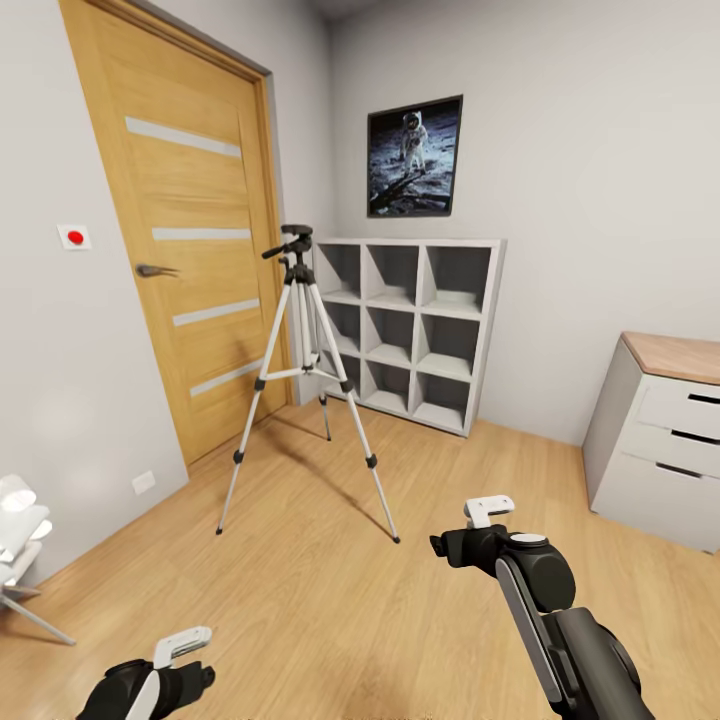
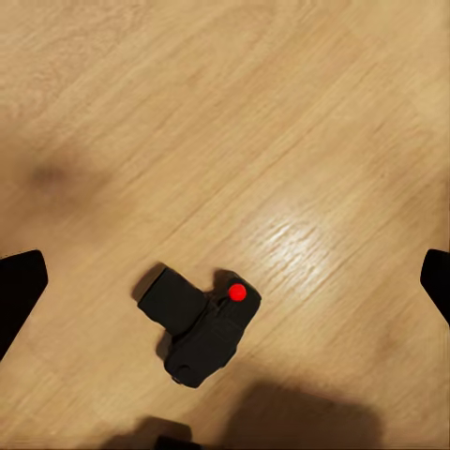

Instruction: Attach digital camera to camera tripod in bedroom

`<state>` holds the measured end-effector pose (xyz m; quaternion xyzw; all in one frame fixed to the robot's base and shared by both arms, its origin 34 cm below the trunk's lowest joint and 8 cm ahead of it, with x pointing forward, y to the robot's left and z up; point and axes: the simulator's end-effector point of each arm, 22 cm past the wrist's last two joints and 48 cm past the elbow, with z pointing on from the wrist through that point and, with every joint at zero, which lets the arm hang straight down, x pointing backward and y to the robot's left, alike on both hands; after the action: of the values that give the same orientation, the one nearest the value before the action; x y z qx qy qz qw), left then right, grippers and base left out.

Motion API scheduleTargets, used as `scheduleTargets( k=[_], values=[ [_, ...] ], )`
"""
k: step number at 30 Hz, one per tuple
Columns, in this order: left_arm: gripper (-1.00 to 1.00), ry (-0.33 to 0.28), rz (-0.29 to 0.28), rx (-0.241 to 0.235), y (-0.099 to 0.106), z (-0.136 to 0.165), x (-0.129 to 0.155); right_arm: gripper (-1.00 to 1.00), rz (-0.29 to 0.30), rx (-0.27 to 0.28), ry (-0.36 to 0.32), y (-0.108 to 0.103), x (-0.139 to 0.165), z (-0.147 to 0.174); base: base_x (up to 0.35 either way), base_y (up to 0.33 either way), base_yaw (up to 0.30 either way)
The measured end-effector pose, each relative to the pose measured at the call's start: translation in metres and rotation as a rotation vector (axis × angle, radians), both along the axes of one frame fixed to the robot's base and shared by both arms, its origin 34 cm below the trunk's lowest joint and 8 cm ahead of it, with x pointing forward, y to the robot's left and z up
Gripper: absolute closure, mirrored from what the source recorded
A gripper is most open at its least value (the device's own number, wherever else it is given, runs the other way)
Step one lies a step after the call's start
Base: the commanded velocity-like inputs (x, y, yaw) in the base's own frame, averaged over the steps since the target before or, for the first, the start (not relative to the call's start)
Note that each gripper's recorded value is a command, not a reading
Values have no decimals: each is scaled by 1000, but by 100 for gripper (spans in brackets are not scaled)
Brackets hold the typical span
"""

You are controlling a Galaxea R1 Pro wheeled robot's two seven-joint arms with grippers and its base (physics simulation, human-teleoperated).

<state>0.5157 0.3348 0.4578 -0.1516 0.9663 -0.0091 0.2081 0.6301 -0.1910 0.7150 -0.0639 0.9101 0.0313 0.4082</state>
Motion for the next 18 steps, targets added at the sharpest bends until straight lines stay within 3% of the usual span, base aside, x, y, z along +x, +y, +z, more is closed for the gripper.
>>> scheduleTargets(
  k=[18],
  values=[
    [-100,36,-17,-33,-14,-41,-12,-100,-2,2,-1,0,-7,-37,0,5,0]
  ],
)
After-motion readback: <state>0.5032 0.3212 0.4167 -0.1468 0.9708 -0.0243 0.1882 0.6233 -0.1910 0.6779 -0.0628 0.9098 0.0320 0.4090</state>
